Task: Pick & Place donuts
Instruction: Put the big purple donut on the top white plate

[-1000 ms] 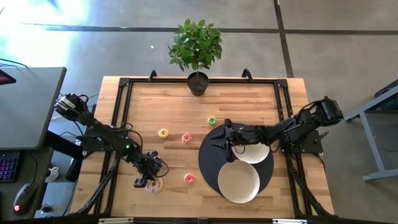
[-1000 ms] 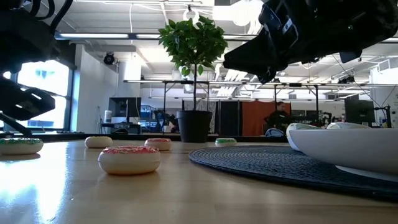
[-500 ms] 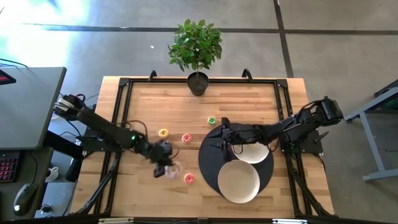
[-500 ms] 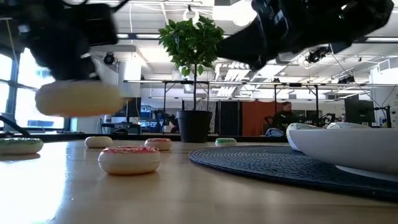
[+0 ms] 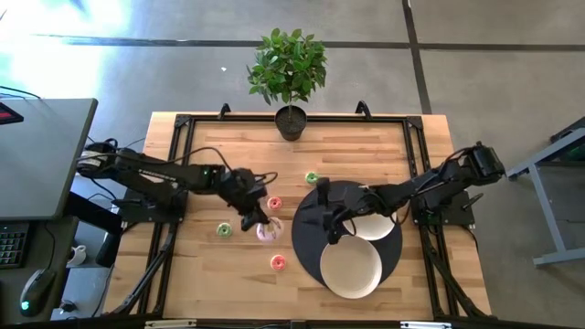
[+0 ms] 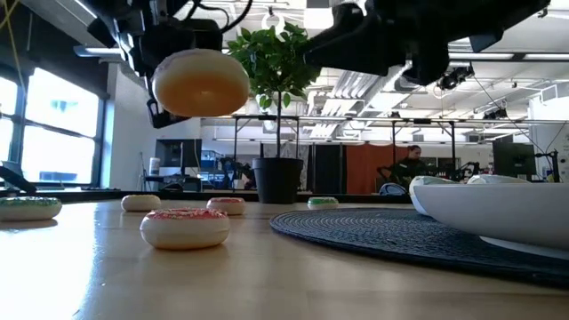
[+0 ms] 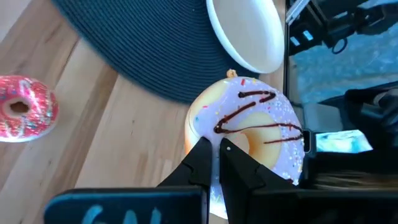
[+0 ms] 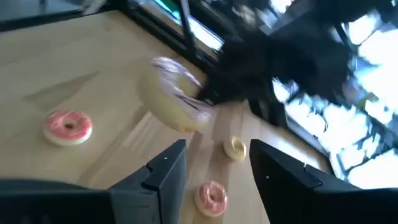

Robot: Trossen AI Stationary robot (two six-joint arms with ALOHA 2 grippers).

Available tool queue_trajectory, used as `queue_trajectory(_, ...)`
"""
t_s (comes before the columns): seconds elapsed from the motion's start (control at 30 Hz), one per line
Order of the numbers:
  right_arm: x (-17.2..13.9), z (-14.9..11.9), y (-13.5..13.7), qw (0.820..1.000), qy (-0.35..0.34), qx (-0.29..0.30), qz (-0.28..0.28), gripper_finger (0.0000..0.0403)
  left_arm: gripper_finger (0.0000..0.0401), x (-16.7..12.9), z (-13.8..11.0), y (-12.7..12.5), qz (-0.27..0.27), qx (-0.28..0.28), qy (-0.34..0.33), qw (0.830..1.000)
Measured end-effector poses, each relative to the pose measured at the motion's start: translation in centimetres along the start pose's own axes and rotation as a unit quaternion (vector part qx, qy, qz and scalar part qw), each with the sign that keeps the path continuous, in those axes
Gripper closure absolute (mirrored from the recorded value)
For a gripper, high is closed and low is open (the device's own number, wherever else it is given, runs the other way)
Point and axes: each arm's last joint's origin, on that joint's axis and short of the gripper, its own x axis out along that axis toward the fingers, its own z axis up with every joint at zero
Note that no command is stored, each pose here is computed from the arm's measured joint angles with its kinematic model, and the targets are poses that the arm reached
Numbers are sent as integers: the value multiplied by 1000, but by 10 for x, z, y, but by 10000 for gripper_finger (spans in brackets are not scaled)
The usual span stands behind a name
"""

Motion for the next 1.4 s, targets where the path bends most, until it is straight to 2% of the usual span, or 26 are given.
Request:
queue_trajectory(0.1, 0, 2, 5, 999, -8, -31, 12, 232, 389, -5, 7, 9, -7, -14, -5, 1000)
queue_trajectory(0.4, 17, -4, 13, 999, -40, -36, -8, 232, 389, -13, 19, 23, -6, -22, -29, 999)
queue_trajectory(0.6, 25, -14, 19, 990, -30, -134, -13, 231, 389, -13, 19, 21, -21, -16, -26, 999)
queue_trajectory(0.7, 25, -10, 16, 989, -53, -135, -28, 231, 389, -13, 21, 19, -33, -9, -31, 999)
queue_trajectory(0.9, 27, -7, 15, 989, -52, -138, -24, 232, 389, -14, 27, 15, -62, 6, -53, 997)
queue_trajectory(1.1, 34, 11, 4, 984, -67, -157, -42, 234, 389, -15, 30, 11, -84, 4, -67, 994)
queue_trajectory(1.3, 41, 16, -2, 981, -37, -191, -5, 235, 389, -16, 33, 9, -96, 9, -81, 992)
queue_trajectory(1.4, 42, 14, -6, 980, -30, -196, -5, 235, 389, -15, 33, 9, -95, 6, -76, 993)
